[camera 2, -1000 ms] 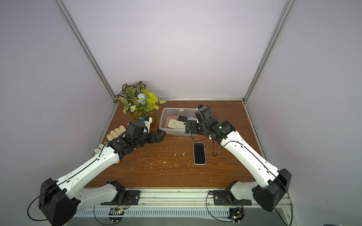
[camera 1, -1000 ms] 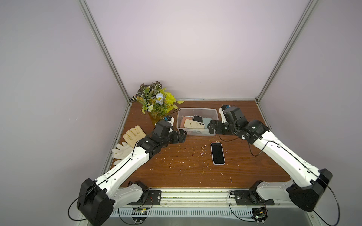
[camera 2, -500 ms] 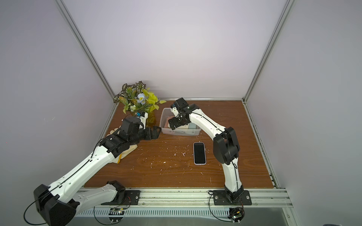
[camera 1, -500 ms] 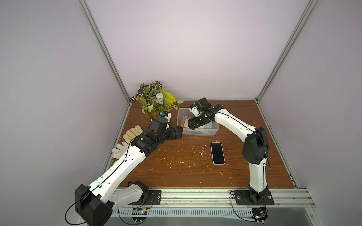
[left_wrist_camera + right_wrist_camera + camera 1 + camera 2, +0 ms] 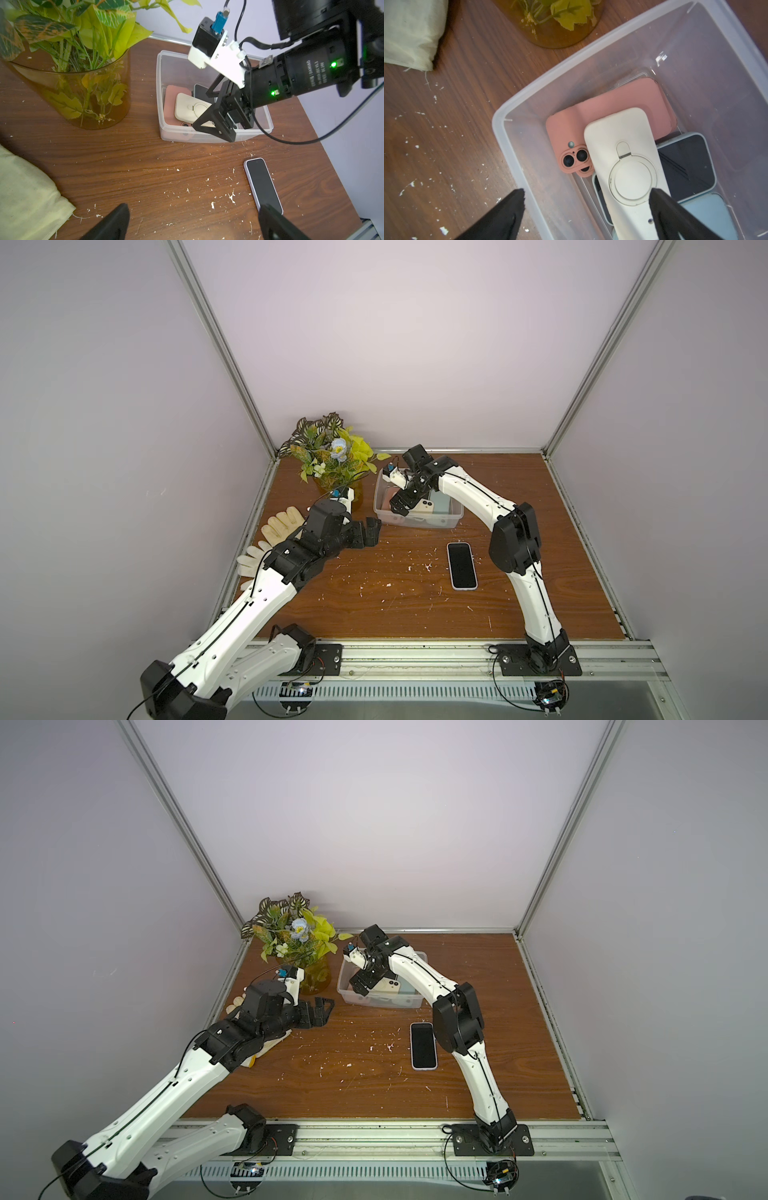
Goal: Take the phone out of the storage box
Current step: Adjust the storage box at the center of the board.
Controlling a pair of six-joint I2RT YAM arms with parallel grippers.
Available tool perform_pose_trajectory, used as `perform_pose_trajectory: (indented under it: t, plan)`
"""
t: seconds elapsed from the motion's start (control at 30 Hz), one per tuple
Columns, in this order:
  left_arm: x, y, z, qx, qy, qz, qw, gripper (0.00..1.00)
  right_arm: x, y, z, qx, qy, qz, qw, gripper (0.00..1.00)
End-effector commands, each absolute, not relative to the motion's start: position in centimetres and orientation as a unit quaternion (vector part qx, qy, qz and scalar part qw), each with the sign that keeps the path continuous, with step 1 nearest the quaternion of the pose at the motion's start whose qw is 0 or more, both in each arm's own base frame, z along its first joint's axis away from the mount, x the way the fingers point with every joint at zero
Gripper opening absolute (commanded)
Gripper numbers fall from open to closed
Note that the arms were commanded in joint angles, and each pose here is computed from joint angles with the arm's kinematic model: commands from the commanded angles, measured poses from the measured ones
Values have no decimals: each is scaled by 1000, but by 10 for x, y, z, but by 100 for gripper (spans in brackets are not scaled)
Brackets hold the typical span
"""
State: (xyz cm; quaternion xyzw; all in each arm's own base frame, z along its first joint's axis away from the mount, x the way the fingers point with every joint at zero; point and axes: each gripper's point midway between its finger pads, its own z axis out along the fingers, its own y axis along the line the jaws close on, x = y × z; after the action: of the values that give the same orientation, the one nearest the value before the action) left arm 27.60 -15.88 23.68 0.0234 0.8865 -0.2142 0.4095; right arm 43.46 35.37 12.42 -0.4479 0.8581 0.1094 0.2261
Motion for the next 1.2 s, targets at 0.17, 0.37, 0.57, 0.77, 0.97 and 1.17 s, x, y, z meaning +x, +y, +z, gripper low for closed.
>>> perform_pose_trajectory:
  t: [0.17,0.37,0.57,0.77,0.97,1.17]
  plan:
    - [281,-163,222,22,899,-212,384,100,482,311,102,-376,894,108,218,99]
    - [287,-170,213,23,903,-216,371,100,492,325,122,-324,891,239,209,99]
    - [291,-175,207,23,902,-225,367,100,501,318,141,-285,886,294,219,99]
    - [292,-177,202,23,902,-227,366,100,506,302,152,-236,878,340,243,99]
    - [288,-177,197,21,904,-233,359,100,501,279,102,-307,908,166,230,99]
    - [283,-178,190,24,909,-235,344,100,496,290,70,-372,898,114,203,99]
